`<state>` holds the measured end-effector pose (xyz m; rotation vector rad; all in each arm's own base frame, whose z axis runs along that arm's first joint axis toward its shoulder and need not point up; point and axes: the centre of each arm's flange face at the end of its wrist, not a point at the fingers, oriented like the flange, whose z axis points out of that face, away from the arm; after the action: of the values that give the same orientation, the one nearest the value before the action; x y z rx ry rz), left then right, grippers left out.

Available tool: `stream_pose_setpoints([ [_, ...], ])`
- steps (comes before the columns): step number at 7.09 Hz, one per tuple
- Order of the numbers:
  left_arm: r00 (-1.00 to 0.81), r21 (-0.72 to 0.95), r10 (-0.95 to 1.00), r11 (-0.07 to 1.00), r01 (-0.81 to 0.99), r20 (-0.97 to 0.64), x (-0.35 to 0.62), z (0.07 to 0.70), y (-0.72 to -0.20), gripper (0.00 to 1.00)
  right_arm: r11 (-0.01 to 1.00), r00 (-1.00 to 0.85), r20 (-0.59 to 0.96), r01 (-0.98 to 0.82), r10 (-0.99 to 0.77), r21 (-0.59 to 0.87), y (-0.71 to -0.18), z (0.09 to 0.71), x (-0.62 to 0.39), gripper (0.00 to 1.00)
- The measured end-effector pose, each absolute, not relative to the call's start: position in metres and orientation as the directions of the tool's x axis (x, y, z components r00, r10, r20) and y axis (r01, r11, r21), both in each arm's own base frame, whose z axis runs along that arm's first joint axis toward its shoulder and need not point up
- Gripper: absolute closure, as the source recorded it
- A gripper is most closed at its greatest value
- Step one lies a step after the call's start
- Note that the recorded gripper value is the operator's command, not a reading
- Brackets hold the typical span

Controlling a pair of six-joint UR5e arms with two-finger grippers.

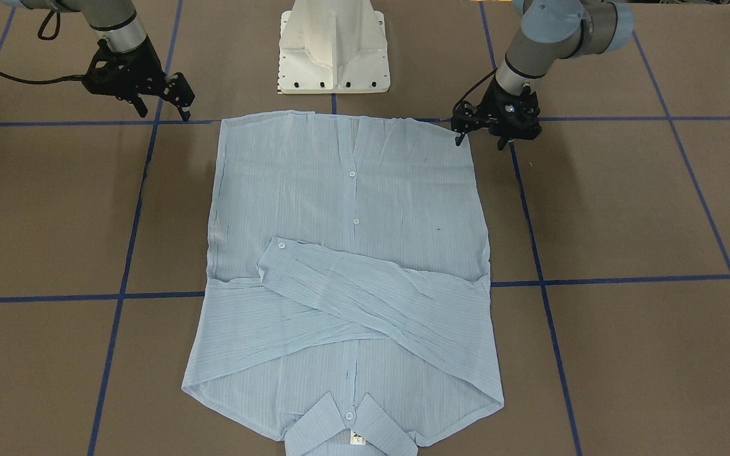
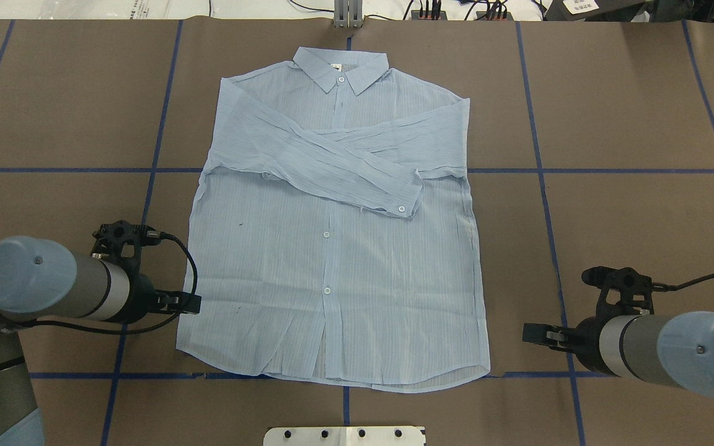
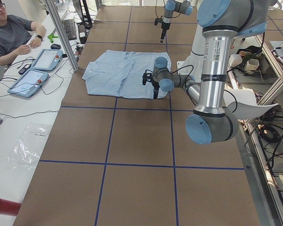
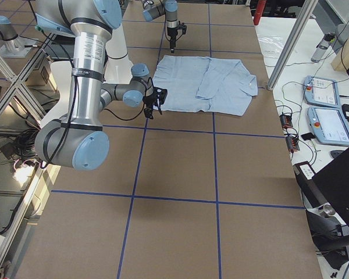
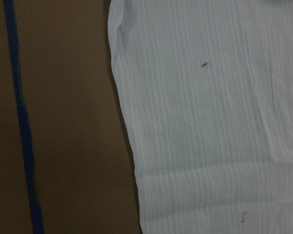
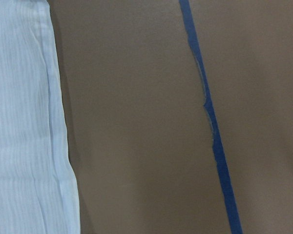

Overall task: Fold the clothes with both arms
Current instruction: 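Lower both grippers and grasp the two near hem corners of the shirt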

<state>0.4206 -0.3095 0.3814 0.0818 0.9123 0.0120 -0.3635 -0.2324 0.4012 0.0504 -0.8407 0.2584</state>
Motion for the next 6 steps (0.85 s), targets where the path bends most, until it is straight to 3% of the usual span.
stream_pose_setpoints([
  [1, 0.614, 0.04, 0.009, 0.999, 0.037, -0.79, 0.431, 0.383, -0.297, 0.39, 0.968, 0.638, 0.742, -0.246, 0.206, -0.058, -0.232, 0.401, -0.364, 0.0],
  [2, 0.615, 0.015, -0.014, 0.999, 0.042, -0.788, 0.438, 0.385, -0.287, 0.48, 0.968, 0.638, 0.742, -0.246, 0.206, -0.058, -0.232, 0.401, -0.364, 0.0],
  [3, 0.618, 0.003, -0.021, 0.999, 0.039, -0.786, 0.444, 0.387, -0.281, 0.49, 0.968, 0.638, 0.742, -0.245, 0.207, -0.059, -0.231, 0.401, -0.364, 0.0],
  [6, 0.623, -0.003, -0.021, 1.0, 0.03, -0.782, 0.449, 0.39, -0.276, 0.62, 0.967, 0.637, 0.742, -0.246, 0.209, -0.062, -0.23, 0.401, -0.365, 0.0],
])
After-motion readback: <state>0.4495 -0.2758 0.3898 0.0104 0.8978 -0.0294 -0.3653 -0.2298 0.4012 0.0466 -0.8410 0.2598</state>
